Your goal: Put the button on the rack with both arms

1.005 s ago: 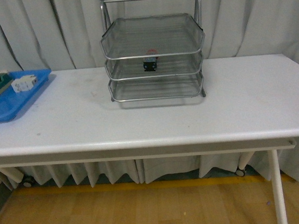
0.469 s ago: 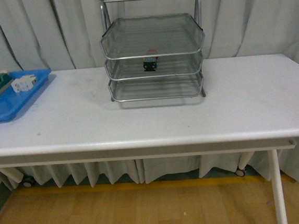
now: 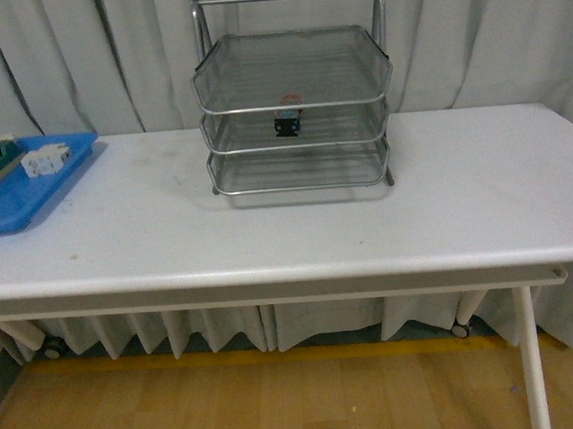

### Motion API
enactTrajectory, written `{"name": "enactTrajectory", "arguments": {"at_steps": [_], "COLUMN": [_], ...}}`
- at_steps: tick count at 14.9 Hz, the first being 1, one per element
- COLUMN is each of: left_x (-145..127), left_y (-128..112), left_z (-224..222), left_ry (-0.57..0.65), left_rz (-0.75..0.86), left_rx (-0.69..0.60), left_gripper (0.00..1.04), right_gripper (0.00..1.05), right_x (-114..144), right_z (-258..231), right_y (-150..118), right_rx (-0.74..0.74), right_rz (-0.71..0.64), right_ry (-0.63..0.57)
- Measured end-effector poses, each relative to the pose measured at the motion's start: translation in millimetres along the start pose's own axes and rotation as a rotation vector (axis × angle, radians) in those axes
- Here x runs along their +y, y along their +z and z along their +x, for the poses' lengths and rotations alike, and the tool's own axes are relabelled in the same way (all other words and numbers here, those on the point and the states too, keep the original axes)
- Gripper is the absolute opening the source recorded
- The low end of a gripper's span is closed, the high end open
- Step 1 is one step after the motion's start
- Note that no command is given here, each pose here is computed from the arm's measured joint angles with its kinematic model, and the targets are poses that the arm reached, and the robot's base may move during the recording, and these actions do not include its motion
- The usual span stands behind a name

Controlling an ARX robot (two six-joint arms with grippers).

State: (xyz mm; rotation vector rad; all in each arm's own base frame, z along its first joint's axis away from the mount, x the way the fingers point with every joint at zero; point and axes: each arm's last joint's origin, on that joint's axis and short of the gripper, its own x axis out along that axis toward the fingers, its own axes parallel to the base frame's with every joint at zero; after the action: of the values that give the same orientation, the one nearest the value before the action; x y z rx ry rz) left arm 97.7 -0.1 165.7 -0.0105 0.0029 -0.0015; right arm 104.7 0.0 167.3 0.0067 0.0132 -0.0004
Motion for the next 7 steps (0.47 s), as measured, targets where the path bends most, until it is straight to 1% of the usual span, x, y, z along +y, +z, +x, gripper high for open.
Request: {"name": "enactTrajectory", "arguments": {"at_steps": [1, 2, 3, 4, 5, 7], "left_x": [0.0, 0.0, 0.0, 0.0, 0.0, 0.0], "left_y": [0.0, 0.0, 0.0, 0.0, 0.0, 0.0], "left_z": [0.0, 0.0, 0.0, 0.0, 0.0, 0.0], "left_ry": [0.001, 0.000, 0.001, 0.000, 0.000, 0.000], "left_rz": [0.000, 0.000, 0.000, 0.000, 0.000, 0.000], "left_rx": [0.000, 0.000, 0.000, 0.000, 0.000, 0.000], "left_gripper": [0.98, 0.98, 0.98, 0.98, 0.98, 0.98], "right_gripper": [0.02, 0.02, 0.02, 0.02, 0.13, 0.18], "right_x": [0.0, 0.0, 0.0, 0.0, 0.0, 0.0], "right_z": [-6.5, -7.7, -7.3, -7.5, -7.5, -7.5], "right_y": [-2.1, 2.3, -1.2, -0.3, -0.6, -0.5], "right_rx": [0.002, -0.036, -0.011, -0.020, -0.017, -0.018], "right_rz": [0.000, -0.001, 0.000, -0.002, -0.001, -0.001], "right_ry": [0.000, 0.000, 0.000, 0.000, 0.000, 0.000]}}
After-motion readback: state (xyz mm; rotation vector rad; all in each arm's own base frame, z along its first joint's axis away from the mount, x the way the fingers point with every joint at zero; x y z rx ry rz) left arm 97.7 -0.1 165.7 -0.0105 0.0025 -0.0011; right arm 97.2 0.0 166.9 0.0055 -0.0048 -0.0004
